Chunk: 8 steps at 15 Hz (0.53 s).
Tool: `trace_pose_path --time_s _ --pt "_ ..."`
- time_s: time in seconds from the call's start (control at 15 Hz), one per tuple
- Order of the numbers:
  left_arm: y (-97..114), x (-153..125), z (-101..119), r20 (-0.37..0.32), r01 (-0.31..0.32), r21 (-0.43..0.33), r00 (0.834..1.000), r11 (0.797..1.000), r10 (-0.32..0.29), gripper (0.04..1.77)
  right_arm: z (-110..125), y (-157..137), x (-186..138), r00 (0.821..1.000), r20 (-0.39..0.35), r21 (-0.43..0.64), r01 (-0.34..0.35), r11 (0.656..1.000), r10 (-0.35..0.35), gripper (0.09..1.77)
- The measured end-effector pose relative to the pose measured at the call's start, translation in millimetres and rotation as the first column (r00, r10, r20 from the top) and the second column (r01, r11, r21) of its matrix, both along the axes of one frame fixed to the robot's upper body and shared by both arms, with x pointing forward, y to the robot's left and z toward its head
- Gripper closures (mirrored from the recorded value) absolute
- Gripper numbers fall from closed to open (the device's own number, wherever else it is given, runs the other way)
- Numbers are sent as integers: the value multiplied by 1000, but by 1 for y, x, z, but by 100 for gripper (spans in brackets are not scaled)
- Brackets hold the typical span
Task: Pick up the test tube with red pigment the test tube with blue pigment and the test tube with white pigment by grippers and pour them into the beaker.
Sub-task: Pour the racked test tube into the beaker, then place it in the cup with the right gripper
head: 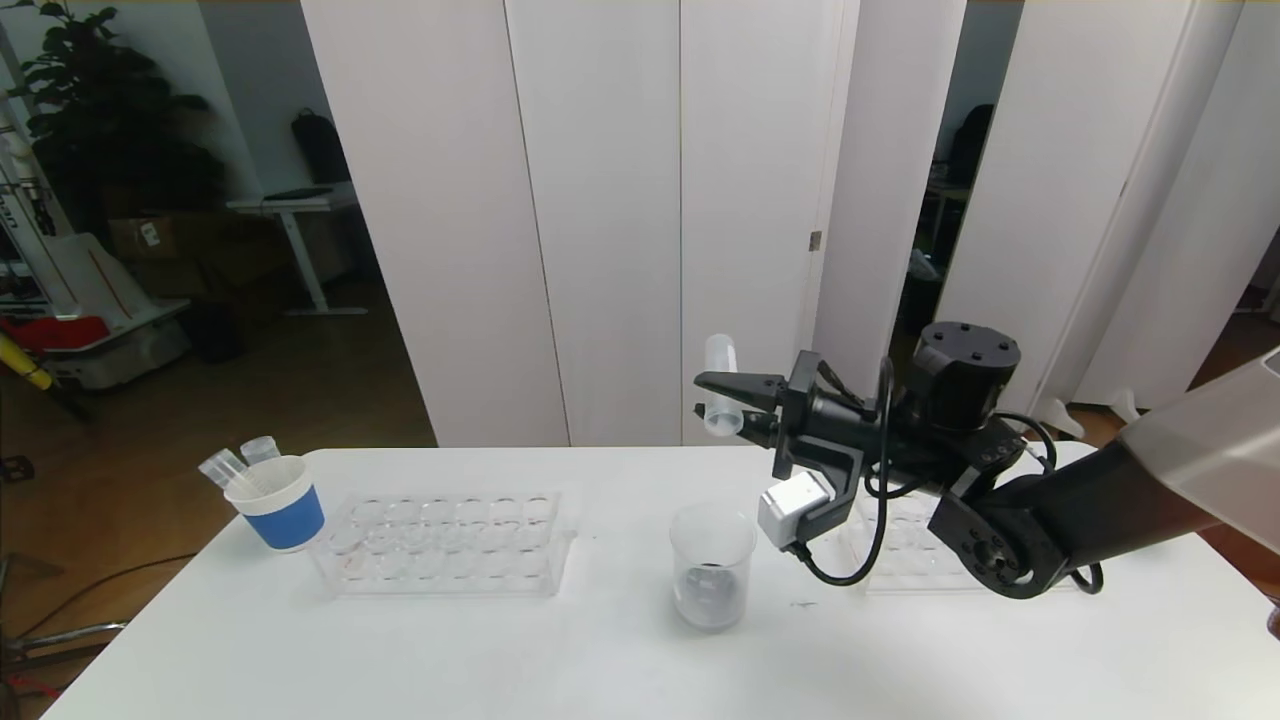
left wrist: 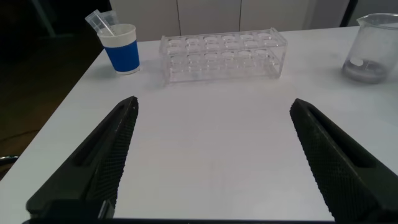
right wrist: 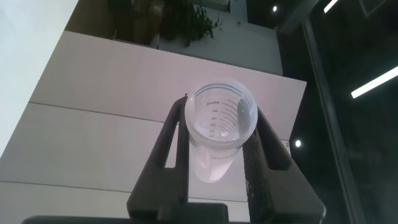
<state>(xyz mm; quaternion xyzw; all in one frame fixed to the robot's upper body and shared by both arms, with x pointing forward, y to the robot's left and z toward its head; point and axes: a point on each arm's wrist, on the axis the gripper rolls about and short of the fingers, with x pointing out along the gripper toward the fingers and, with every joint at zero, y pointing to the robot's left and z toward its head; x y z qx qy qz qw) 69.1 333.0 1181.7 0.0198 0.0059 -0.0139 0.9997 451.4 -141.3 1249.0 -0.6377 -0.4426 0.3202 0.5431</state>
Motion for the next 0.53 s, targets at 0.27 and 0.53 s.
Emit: trace_pose_path --time_s 0.27,0.53 --pt "0 0 0 0 0 0 1000 1000 0 7 1 0 -1 1000 0 -1 -1 1000 1 129" --pt "0 0 0 0 0 0 1000 1000 0 7 0 2 -2 999 -39 -1 -19 1000 19 129"
